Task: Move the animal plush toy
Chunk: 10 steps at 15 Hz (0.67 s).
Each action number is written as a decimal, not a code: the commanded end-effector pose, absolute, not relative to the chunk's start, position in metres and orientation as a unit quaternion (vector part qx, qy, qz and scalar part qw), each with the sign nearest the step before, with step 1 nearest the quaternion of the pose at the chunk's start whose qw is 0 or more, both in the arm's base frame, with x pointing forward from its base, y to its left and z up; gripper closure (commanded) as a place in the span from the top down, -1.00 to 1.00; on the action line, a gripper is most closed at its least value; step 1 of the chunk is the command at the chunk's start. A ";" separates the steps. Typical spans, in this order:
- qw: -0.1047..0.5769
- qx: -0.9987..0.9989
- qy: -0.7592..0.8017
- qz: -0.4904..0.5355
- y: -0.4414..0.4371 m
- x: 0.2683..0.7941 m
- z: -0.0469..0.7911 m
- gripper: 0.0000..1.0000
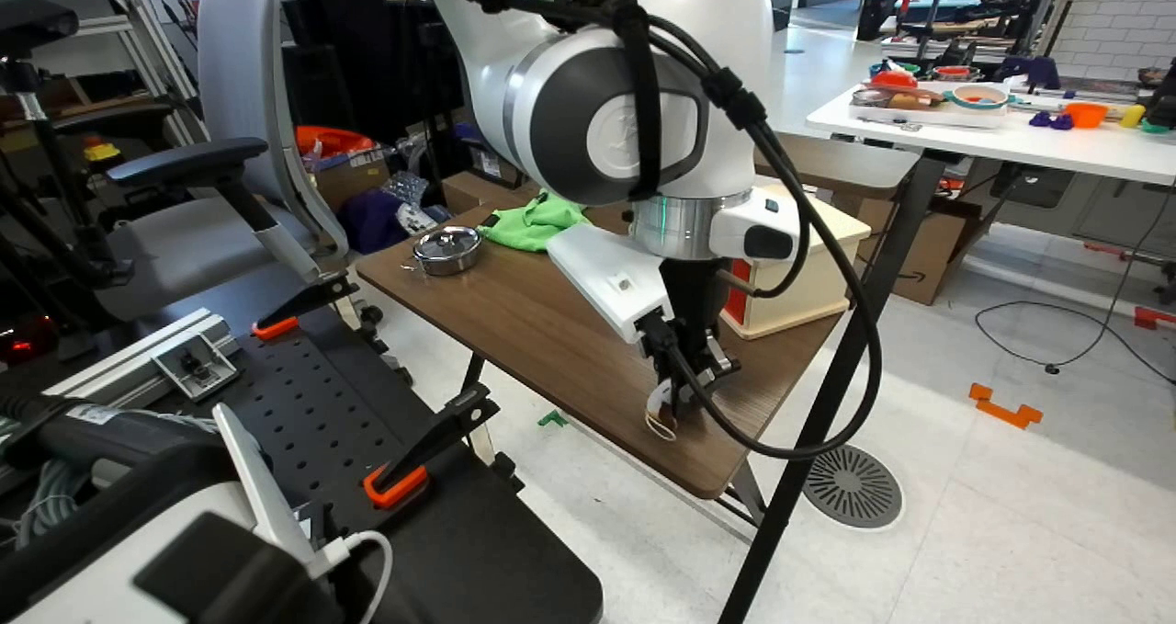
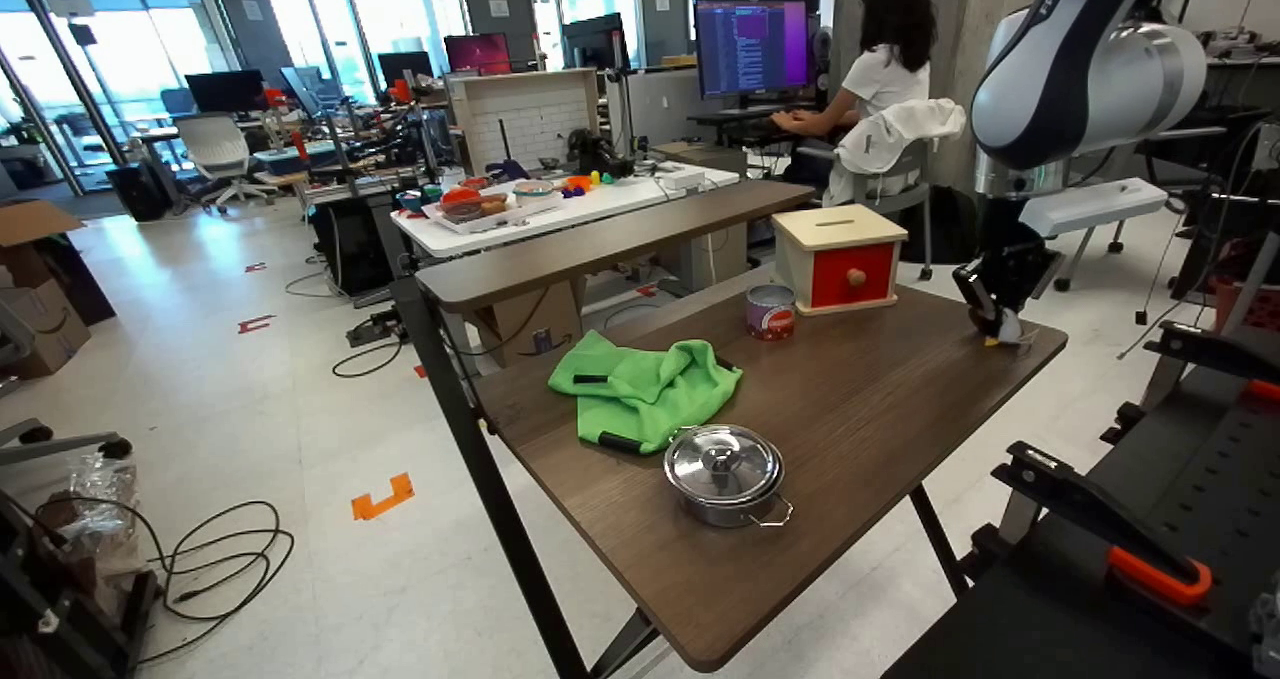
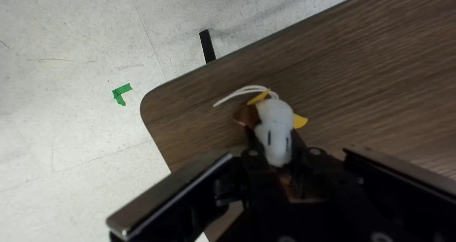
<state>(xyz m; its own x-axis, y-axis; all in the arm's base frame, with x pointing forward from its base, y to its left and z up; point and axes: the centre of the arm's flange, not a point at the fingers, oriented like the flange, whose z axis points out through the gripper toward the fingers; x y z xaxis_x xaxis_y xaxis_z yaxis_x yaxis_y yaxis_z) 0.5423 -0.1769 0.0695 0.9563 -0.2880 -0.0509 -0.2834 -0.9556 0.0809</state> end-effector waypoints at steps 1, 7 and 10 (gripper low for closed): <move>0.011 0.992 -0.115 -0.059 -0.154 0.537 0.092 -0.91; -0.024 0.997 -0.060 -0.042 -0.076 0.540 0.106 -0.92; -0.046 0.997 -0.052 -0.032 -0.033 0.550 0.110 -0.92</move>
